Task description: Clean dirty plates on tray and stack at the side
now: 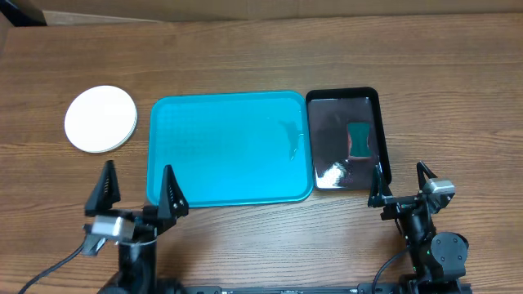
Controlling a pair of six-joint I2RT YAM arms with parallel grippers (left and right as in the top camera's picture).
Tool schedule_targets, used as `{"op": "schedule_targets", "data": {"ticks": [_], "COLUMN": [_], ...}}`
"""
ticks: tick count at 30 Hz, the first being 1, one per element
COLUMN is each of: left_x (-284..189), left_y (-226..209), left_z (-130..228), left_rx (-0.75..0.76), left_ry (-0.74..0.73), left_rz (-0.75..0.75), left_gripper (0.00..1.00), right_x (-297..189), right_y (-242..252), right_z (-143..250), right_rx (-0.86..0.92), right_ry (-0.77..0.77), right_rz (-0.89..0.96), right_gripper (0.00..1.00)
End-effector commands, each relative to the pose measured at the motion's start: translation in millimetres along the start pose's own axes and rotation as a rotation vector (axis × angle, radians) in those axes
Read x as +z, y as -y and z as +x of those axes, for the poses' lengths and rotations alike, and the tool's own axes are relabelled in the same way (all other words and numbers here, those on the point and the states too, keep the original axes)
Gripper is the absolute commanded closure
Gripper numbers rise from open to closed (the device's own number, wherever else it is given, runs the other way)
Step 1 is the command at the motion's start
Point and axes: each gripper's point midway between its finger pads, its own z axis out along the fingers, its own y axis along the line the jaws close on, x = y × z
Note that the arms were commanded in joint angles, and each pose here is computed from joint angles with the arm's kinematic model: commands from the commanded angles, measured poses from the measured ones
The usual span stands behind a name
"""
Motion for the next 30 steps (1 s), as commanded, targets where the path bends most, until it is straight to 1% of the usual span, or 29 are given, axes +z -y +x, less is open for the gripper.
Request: {"op": "schedule_targets", "data": {"ticks": [1, 6, 10, 19, 21, 23, 30], "left_x": [-2, -7, -12, -40, -40, -40, -40], "left_y": [-8, -20, -31, -58, -56, -55, -55], "left_z": [27, 69, 95, 162, 163, 164, 164], "left_rx": [-0.016, -0.020, -0.022, -0.010, 0.063, 0.087, 0.086], "left_ry": [-0.043, -0.128, -0.189, -0.476, -0.488, -0.494, -0.494], "left_rz": [-0.024, -0.054, -0.096, -0.240, -0.207, -0.195, -0.196], "left_gripper": [0.00, 0.00, 0.00, 0.00, 0.00, 0.00, 0.00], "right_x": [0, 0, 0, 0, 0, 0, 0], "right_y": [3, 3, 3, 3, 3, 3, 3], "right_z": [1, 1, 1, 1, 1, 1, 1], "right_rx": [-0.004, -0.004, -0.004, -0.004, -0.004, -0.004, -0.004], "right_ry": [0.008, 0.008, 0.008, 0.008, 0.008, 0.008, 0.008], "right_rz": [0.012, 0.012, 0.012, 0.012, 0.012, 0.012, 0.012], "right_gripper": [0.00, 0.00, 0.00, 0.00, 0.00, 0.00, 0.00]}}
